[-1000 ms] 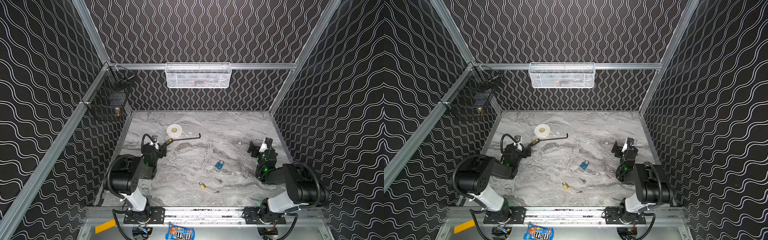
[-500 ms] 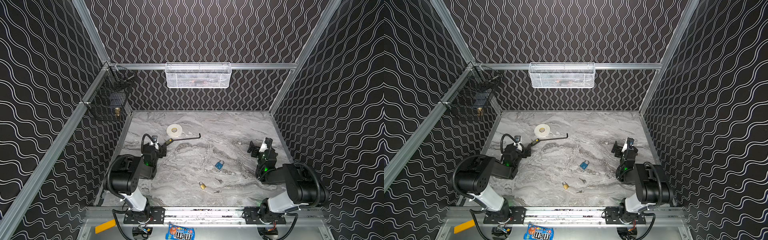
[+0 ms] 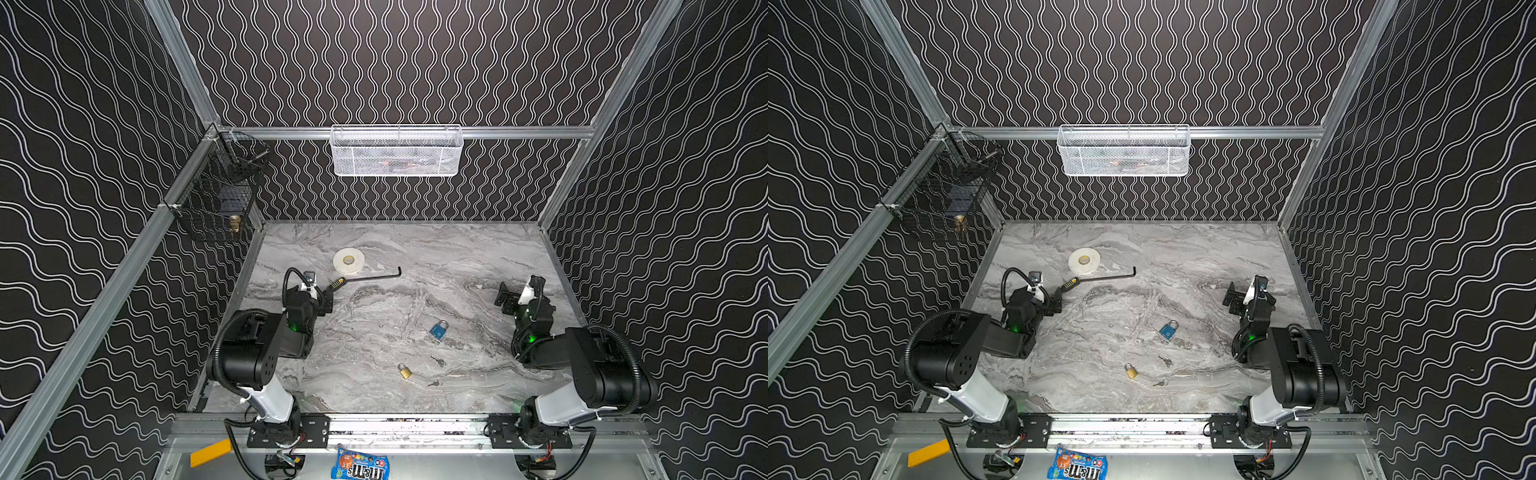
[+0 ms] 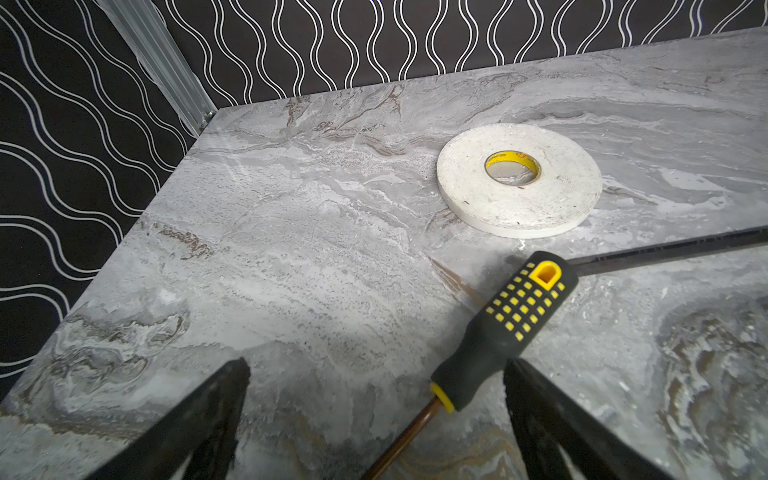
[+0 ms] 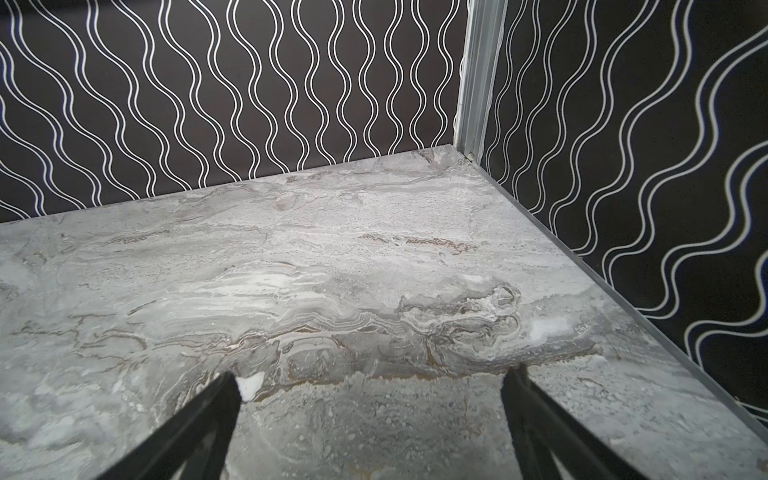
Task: Unlock with the key
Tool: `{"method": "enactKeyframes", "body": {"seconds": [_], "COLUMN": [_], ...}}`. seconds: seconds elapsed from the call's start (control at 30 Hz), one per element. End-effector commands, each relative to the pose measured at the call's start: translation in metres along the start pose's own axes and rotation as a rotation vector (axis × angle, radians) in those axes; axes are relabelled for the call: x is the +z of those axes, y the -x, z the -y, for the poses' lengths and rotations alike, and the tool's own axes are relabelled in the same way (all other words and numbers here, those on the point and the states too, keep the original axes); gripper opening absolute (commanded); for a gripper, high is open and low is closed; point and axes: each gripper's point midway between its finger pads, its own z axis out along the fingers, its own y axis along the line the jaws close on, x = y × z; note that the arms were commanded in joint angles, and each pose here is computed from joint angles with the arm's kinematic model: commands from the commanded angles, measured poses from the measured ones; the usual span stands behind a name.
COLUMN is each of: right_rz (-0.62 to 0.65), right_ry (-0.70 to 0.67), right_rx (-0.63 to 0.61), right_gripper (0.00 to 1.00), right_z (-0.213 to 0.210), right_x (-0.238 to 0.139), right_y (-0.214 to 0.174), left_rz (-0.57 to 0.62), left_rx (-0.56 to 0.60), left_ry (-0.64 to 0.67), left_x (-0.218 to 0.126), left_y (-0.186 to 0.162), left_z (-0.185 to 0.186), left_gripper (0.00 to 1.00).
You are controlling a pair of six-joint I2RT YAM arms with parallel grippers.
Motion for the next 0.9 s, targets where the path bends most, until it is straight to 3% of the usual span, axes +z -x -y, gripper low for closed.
{"method": "enactKeyframes", "body": {"seconds": [0.0,0.57,0.67,0.77,0.87], "right_rz": [0.047,0.033,-0.006,-0.073,-0.130], "right_ry": [0.014,0.035,0.002,-0.106,-0.058], "right_rx": [-0.004,-0.010,0.034,0.163,0.200], "right_gripper": [0.99,0.99,0.99,0.99,0.99], "right_z": [-0.003,-0.007,-0.003,0.013,0.003], "right_x": [0.000,-0.005,-0.005,-0.003,-0.002], "right_y": [0.012,0.025,0.032,0.039,0.051], "left_rz": [0.023,0.115,0.118,0.078,0.086], "left_rx": [0.011,0.015,0.013,-0.041,-0.094], "left_ry": [-0.012,-0.035,-0.047,-0.050,-0.073], "left_x": [0.001,-0.022,-0.030,-0.039,-0.050], "left_y": [0.007,0.024,0.033,0.038,0.050], "left_z": [0.002,0.002,0.002,-0.001,0.000], "left_gripper": [0.99,0.99,0.99,0.99,0.99]}}
